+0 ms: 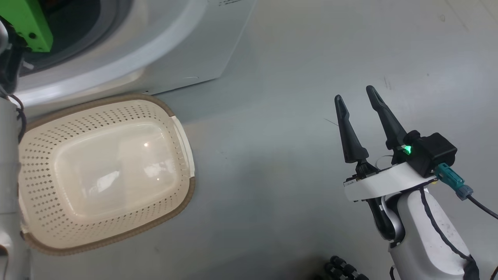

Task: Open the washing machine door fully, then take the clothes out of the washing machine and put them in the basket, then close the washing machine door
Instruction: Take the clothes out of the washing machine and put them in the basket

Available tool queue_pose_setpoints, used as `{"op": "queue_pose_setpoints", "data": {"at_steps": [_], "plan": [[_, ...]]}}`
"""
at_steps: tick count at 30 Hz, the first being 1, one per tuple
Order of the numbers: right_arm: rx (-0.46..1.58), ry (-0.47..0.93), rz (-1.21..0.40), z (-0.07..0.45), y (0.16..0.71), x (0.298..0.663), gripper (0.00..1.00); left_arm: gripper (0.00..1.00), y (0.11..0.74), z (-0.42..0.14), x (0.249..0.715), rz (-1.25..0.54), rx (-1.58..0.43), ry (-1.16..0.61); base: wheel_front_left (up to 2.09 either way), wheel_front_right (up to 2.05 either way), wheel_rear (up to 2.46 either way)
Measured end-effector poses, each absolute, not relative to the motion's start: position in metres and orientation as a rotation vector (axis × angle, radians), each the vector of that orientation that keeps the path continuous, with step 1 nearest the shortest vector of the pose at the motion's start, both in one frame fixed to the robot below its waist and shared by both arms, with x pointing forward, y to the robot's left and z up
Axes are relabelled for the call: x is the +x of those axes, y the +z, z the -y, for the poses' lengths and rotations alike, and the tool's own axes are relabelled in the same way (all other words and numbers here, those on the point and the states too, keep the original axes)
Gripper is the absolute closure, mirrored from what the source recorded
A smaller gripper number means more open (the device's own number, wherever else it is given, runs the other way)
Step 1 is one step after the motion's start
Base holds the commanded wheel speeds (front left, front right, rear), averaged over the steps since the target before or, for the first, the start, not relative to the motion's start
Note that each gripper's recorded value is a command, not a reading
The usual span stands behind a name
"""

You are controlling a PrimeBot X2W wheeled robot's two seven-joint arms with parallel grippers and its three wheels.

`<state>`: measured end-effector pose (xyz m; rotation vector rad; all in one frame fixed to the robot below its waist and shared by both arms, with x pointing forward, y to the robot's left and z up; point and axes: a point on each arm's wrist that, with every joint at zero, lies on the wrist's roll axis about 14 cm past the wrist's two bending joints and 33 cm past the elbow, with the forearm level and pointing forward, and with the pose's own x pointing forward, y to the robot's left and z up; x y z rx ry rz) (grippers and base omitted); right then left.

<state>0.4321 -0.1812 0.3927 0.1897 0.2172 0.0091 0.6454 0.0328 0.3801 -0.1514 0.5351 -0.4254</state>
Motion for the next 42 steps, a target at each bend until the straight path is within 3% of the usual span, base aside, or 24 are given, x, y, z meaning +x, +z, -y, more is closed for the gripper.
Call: {"op": "queue_pose_setpoints", "data": {"at_steps": [11, 12, 15, 27, 42], "plan": [[0.161, -0.063, -0.267, 0.207, 0.374, 0.428, 0.00, 0.00, 0.334, -0.013, 0.662, -0.645, -0.164, -0.450, 0.00, 0.00, 0.00], [0.159, -0.067, -0.270, 0.208, 0.374, 0.427, 0.00, 0.04, 0.333, -0.013, 0.664, -0.649, -0.168, -0.446, 0.00, 0.00, 0.00], [0.157, -0.074, -0.275, 0.210, 0.372, 0.427, 0.00, 1.00, 0.330, -0.014, 0.667, -0.659, -0.170, -0.437, 0.00, 0.00, 0.00], [0.162, -0.076, -0.251, 0.211, 0.376, 0.435, 0.00, 1.00, 0.331, -0.019, 0.666, -0.628, -0.186, -0.407, 0.00, 0.00, 0.00], [0.172, -0.052, -0.212, 0.204, 0.383, 0.448, 0.00, 1.00, 0.384, -0.046, 0.673, -0.345, -0.235, -0.329, 0.00, 0.00, 0.00]]}}
